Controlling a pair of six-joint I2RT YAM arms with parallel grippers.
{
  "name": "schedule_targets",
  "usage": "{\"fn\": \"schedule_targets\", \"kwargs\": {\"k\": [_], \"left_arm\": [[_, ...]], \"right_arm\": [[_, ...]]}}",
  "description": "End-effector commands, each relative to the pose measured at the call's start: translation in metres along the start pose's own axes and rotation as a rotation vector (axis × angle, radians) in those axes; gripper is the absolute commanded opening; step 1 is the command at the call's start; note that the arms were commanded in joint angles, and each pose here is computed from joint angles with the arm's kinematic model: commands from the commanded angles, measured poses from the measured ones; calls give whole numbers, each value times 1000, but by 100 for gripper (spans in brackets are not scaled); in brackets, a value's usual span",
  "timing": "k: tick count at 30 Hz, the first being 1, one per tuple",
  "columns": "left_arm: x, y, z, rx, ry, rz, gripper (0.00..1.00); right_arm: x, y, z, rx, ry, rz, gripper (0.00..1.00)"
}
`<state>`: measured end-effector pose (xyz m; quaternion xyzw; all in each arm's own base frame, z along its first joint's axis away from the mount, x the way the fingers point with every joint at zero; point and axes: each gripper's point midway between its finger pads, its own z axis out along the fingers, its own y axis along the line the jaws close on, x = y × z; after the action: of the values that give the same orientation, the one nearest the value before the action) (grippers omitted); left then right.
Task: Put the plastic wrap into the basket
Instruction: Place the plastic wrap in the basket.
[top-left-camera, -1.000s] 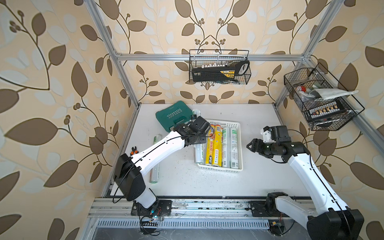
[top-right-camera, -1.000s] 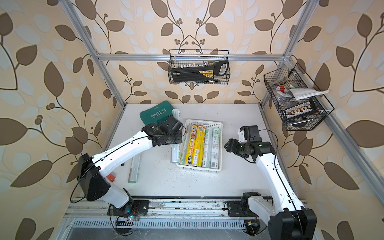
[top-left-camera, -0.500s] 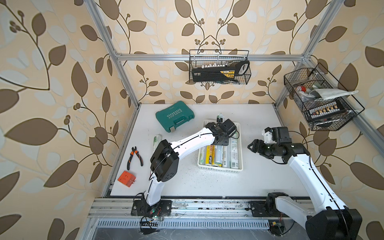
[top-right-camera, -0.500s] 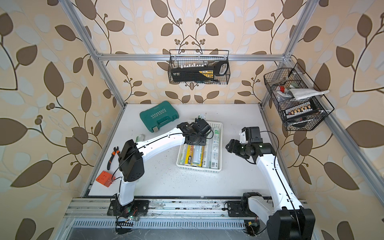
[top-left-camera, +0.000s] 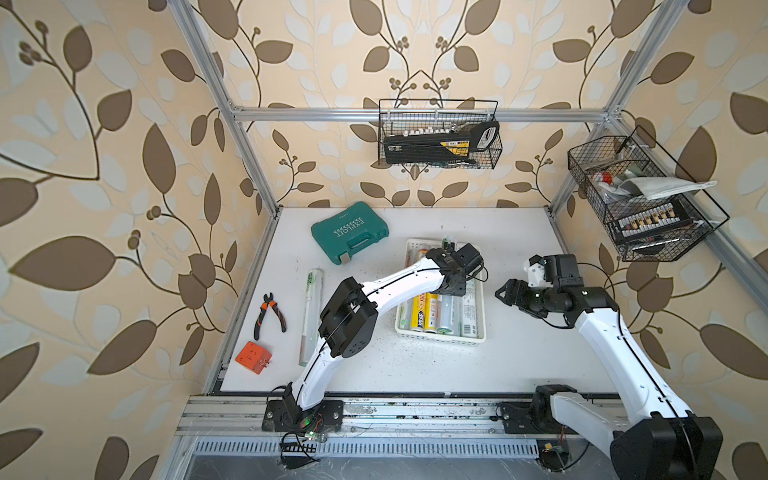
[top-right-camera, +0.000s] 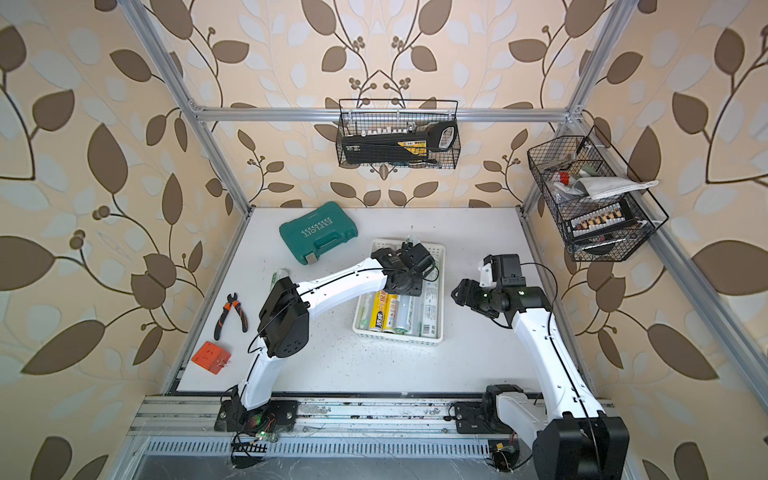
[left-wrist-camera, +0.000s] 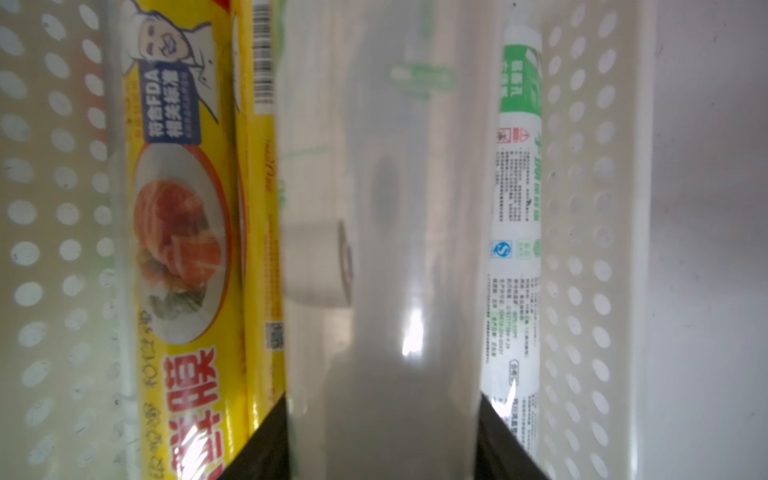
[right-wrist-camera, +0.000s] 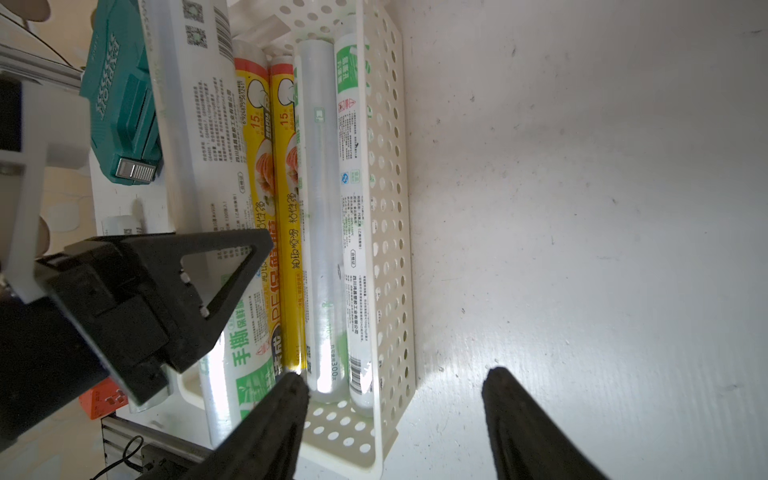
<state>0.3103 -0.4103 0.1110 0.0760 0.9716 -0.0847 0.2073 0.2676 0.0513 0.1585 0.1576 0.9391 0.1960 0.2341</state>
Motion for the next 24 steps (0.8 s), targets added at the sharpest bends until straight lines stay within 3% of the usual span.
{"fn": "schedule_targets", "kwargs": {"k": [1, 24], "left_arm": [[-11, -16, -16, 49, -43, -27, 45], [8, -7, 5, -12, 18, -42, 48]], "right_arm": [[6, -1, 4, -11, 21, -5, 70], [6, -1, 5, -18, 30, 3, 70]]}}
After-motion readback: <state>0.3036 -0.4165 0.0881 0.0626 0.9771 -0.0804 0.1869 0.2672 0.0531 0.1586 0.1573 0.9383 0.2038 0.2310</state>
